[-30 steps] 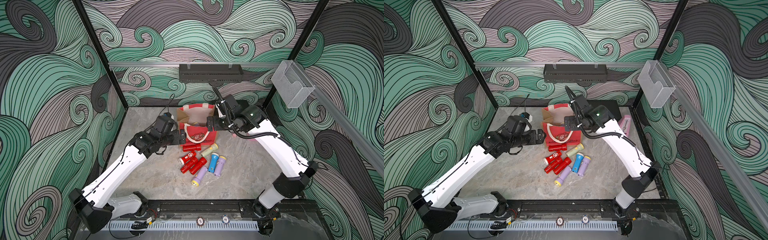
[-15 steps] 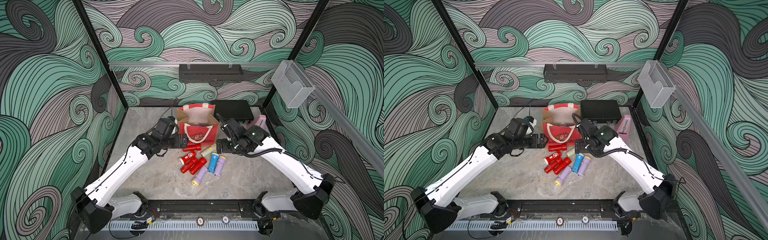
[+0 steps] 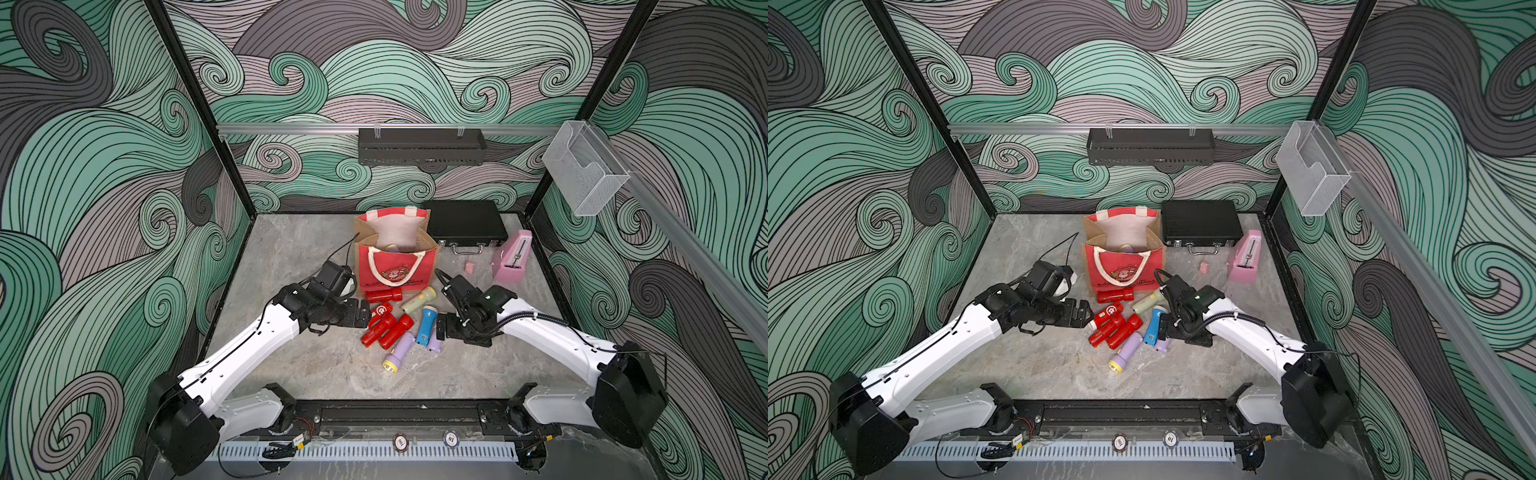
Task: Put the flashlights into the tote bags
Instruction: Pick up the flashlight from the center of the board.
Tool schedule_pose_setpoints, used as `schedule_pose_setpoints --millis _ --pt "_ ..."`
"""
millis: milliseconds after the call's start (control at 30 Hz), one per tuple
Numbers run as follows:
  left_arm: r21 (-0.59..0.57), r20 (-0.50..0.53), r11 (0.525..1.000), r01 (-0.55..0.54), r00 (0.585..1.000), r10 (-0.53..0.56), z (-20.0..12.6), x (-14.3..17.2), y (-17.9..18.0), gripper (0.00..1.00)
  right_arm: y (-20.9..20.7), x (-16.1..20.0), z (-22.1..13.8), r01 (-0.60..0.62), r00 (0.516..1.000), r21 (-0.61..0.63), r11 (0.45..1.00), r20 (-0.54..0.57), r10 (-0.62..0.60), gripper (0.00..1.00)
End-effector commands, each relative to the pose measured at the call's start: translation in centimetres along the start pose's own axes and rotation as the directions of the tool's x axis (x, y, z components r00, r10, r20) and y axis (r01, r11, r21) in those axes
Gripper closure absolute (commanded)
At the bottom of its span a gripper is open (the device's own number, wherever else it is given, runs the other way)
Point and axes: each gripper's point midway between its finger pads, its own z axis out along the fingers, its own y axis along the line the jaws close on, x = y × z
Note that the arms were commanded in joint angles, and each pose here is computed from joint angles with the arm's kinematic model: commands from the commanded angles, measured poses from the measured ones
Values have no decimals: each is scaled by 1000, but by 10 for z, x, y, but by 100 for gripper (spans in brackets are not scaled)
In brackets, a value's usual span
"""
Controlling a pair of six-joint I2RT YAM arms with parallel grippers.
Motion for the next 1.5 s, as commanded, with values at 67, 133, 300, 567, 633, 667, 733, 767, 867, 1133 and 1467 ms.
schedule_pose_setpoints --millis 67,133,300,567,633,667,733,767,867,1133,1467 --pt "27 26 999 -18 1000 18 -10 -7 -7 1 2 -16 11 -65 997 -57 996 29 67 4" --pt "31 28 999 -12 1000 11 -10 -8 -8 1 0 -20 16 -80 996 -63 995 29 82 5" --pt "37 36 999 -7 999 5 -13 -10 -10 1 7 -32 23 -66 997 -81 995 32 69 8" --pt "35 67 999 2 998 -4 -20 -11 -8 1 16 -37 40 -65 998 -95 993 5 66 13" --pt "30 76 1000 2 997 -5 -22 -12 -7 1 16 -38 43 -61 998 -91 994 1 61 14" --pt "28 81 1000 2 997 -4 -22 -12 -7 1 16 -37 44 -60 998 -87 994 -6 59 15" --pt "27 89 1000 4 996 -7 -23 -13 -6 1 15 -35 48 -59 998 -76 995 -19 57 16" --pt "27 94 1000 7 996 -9 -24 -13 -6 2 14 -34 50 -57 998 -69 996 -26 55 17" --pt "26 111 1000 5 994 -8 -26 -14 -5 1 12 -34 54 -53 998 -52 997 -37 51 21" --pt "11 131 1000 9 991 -10 -26 -14 0 1 3 -29 65 -56 996 -4 998 -64 56 29" --pt "6 147 1000 15 989 -16 -21 -21 0 1 -15 -19 63 -47 998 42 998 -50 49 41"
